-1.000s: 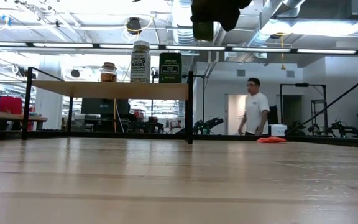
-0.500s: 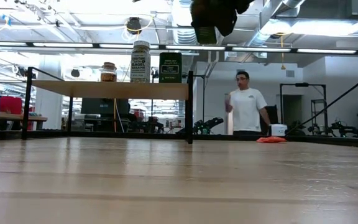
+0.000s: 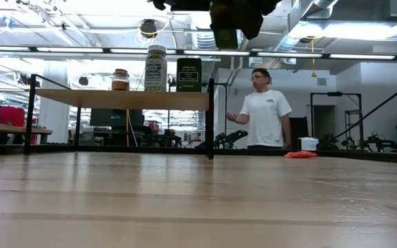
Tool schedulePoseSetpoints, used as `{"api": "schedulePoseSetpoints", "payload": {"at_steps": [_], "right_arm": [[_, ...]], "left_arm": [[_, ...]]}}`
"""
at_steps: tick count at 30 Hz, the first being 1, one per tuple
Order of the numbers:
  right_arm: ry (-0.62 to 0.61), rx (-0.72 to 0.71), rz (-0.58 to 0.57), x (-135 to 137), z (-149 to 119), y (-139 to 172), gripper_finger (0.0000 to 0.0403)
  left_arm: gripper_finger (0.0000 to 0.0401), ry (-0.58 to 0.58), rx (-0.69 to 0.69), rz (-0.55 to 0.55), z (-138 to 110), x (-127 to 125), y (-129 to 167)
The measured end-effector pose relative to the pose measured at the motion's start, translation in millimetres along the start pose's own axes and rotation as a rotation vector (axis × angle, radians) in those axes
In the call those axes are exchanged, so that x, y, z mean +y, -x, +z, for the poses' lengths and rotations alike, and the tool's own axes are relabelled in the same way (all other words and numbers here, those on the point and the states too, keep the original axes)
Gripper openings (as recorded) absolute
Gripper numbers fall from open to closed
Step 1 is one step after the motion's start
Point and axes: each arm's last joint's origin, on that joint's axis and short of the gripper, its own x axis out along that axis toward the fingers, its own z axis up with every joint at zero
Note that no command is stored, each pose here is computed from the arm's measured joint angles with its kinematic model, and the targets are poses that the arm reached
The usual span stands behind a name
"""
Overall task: Shelf spices
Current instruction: Put the green seasoning bottle on the shelf
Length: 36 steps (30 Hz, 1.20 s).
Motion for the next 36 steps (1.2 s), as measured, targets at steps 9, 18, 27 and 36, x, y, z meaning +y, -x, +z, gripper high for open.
{"api": "schedulePoseSetpoints", "payload": {"at_steps": [9, 18, 27, 36], "right_arm": [[-0.023, 0.022, 0.004, -2, -4, -7, 0.0206], [-0.024, 0.024, 0.009, -2, -5, -7, 0.0206], [-0.030, 0.053, 0.053, 4, -11, -6, 0.0206], [-0.005, 0.050, 0.091, 8, -14, -6, 0.0206]], "left_arm": [[0.0259, -0.031, -0.025, 0.015, 3, -2, 4], [0.0258, -0.033, -0.035, -0.004, 4, -3, 4], [0.0257, -0.039, -0.035, -0.006, 3, -4, 4], [0.0203, -0.029, -0.075, 0.011, 11, -1, 5]]}}
